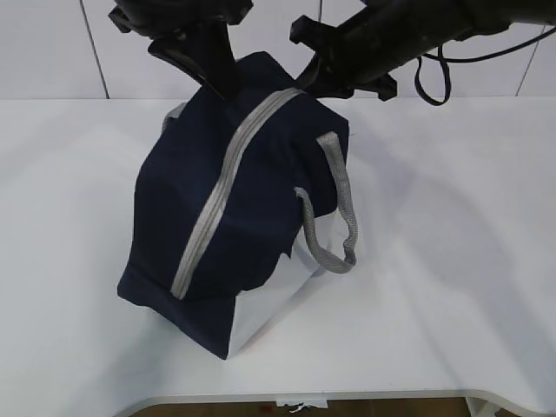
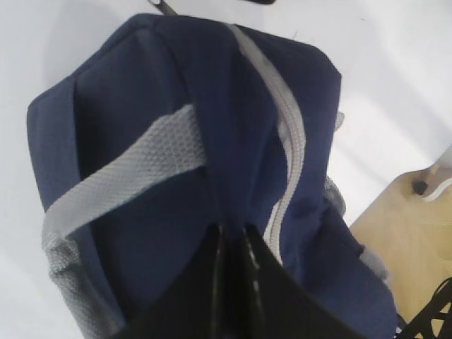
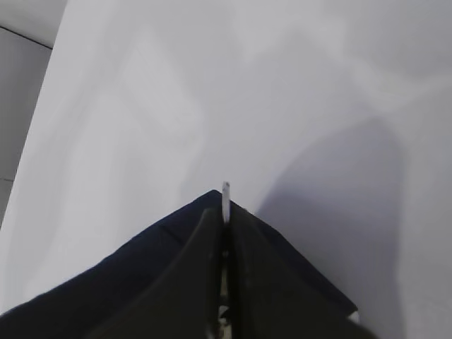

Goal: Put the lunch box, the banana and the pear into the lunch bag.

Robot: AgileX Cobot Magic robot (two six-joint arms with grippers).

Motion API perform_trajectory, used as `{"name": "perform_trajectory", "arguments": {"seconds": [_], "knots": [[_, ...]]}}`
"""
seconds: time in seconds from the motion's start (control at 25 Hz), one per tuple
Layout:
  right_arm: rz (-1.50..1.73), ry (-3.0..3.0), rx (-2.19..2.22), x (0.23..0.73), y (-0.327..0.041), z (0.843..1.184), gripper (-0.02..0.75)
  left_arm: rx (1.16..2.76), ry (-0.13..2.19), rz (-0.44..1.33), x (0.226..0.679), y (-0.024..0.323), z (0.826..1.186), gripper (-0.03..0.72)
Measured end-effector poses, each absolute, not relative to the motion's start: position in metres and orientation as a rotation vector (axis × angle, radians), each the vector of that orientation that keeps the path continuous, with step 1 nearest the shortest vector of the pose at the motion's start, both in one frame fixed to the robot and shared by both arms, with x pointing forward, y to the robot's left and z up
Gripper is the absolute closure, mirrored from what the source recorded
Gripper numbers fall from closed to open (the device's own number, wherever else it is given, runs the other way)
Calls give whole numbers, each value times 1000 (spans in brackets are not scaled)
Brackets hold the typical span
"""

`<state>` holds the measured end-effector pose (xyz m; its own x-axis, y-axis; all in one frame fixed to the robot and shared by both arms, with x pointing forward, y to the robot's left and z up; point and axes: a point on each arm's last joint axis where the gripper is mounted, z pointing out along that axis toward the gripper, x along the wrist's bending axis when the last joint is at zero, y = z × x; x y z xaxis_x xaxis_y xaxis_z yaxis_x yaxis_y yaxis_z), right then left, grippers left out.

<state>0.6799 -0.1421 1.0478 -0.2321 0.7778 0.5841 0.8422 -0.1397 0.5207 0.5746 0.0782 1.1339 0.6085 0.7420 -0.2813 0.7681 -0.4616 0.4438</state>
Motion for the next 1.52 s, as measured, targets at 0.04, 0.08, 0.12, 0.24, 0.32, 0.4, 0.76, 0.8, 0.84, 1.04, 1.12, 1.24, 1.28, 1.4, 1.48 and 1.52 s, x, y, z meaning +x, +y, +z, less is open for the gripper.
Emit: {"name": "perform_trajectory", "arguments": {"seconds": [0.04,0.08,0.12,0.24,0.32,0.4,0.76,0.8,0.84,1.04,1.12,1.24,1.28,1.4,1.48,1.52], "knots": [[-1316,-2013,-1901,681,-142,1044,737,2296,1187,-74,574,77,1134,692],[-1303,-2015,-1905,682,-142,1040,737,2292,1184,-85,573,76,1134,692],[-1290,-2013,-1908,684,-141,1035,737,2289,1183,-91,573,76,1135,692],[-1253,-2008,-1914,686,-141,1024,737,2288,1183,-93,573,76,1135,692],[-1227,-2006,-1914,687,-140,1017,737,2290,1182,-95,573,76,1135,692],[-1209,-2005,-1914,688,-140,1013,737,2289,1180,-94,572,76,1136,692],[-1191,-2001,-1918,690,-139,1006,737,2296,1173,-57,570,80,1141,692],[-1191,-2001,-1918,690,-139,1006,737,2297,1174,-54,570,80,1141,692],[-1191,-2001,-1918,690,-139,1006,737,2297,1174,-54,570,80,1141,692],[-1182,-2008,-1914,689,-139,1006,722,2304,1180,-62,572,78,1137,692],[-1179,-2011,-1912,689,-139,1005,690,2313,1185,-70,575,77,1132,692],[-1178,-2011,-1912,689,-139,1005,581,2320,1186,-73,578,75,1126,692],[-1176,-2011,-1911,689,-139,1005,554,2324,1184,-75,580,74,1123,692],[-1174,-2014,-1907,689,-139,1006,440,2330,1183,-78,581,73,1121,692],[-1184,-2021,-1905,690,-139,1008,399,2330,1181,-77,582,73,1120,692],[-1188,-2035,-1900,690,-139,1010,391,2333,1182,-72,582,73,1120,692]]}}
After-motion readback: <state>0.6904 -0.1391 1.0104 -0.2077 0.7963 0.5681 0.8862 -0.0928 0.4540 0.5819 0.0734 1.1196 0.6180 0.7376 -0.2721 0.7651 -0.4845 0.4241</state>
